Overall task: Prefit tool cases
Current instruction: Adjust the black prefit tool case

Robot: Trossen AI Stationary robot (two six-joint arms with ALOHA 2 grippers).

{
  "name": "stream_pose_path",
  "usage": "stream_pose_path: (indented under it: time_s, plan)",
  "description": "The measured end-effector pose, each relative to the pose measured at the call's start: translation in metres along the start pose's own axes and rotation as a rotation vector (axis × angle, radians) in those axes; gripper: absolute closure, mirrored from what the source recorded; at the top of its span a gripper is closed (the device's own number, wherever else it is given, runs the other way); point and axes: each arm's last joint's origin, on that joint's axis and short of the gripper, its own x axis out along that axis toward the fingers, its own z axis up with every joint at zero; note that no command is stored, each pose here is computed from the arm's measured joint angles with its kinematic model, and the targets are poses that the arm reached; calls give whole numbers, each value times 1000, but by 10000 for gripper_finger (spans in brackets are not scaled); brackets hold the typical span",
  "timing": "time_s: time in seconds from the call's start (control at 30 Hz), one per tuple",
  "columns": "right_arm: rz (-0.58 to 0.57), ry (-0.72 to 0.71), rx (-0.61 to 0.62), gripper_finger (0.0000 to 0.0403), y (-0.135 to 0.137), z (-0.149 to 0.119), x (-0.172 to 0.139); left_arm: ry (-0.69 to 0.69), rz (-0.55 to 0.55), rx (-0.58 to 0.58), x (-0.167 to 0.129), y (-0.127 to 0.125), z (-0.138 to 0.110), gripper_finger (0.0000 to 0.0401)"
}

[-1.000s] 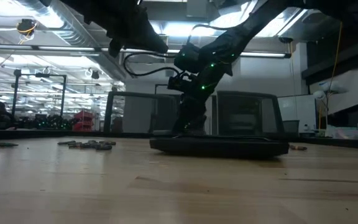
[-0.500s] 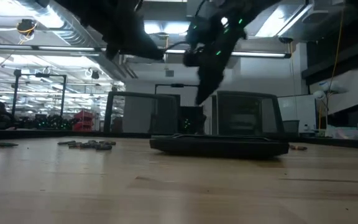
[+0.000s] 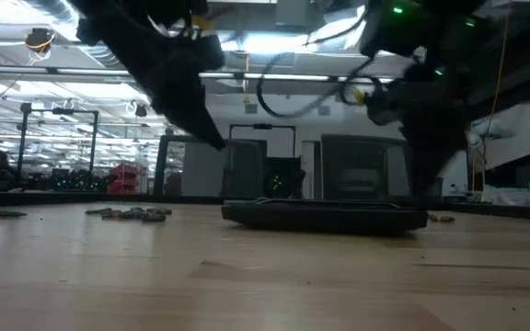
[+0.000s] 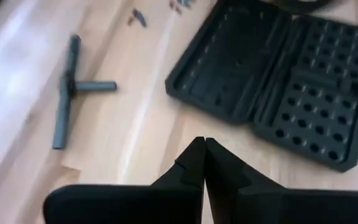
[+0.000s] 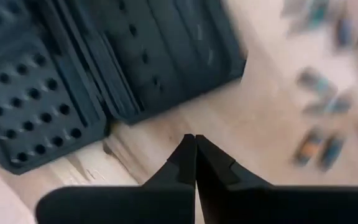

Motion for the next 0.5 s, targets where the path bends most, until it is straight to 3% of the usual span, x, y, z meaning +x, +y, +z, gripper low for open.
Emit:
stream_pose_path:
  time_s: [0.23, 0.5]
  plan:
    - [-86, -19, 63, 402, 12, -20, 21, 117, -71, 37, 15, -5, -14, 401]
    - [-110, -63, 54, 402, 13, -13, 36, 37, -133, -46, -6, -26, -21, 401]
